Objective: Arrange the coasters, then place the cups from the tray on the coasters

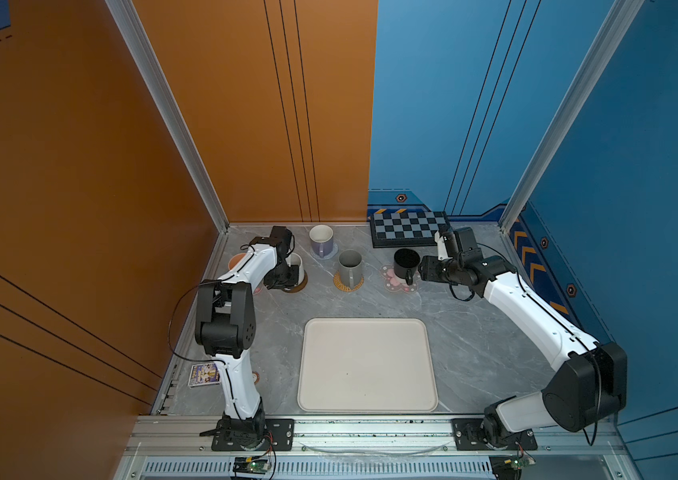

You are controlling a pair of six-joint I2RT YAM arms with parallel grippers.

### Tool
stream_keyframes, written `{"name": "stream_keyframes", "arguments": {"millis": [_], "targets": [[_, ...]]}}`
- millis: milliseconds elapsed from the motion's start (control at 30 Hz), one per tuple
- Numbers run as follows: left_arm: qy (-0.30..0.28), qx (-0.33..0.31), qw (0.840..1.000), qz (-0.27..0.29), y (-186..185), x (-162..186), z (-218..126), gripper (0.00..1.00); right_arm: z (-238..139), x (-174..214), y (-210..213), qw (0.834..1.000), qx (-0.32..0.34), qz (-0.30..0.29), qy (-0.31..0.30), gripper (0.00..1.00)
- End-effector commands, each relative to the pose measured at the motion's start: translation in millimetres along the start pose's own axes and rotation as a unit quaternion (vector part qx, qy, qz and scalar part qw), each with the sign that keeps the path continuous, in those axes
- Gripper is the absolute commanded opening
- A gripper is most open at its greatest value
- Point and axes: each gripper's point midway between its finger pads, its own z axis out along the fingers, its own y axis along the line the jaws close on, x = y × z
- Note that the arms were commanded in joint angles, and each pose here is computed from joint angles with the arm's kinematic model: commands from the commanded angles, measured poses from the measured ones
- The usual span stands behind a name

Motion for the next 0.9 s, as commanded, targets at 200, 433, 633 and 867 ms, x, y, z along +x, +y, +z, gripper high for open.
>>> {"name": "stream_keyframes", "arguments": {"millis": [200,433,633,867], "targets": [[-0.032,-0.013,0.999,-0.010,5,3,-30,0.38,-14,-3,-2,1.000,0.008,0.000,-0.023,0.61],[-0.068,-0.021,0.997,-0.013,13,5,-64,0.39,-21,-3,-12,0.999,0.021,0.000,-0.033,0.61],[-0.106,-0.055,0.993,-0.017,30,12,-95,0.40,-40,-16,-47,0.995,0.076,-0.015,-0.062,0.63],[-0.156,-0.097,0.981,-0.064,64,20,-121,0.43,-53,-24,-97,0.986,0.127,0.016,-0.102,0.64]]}}
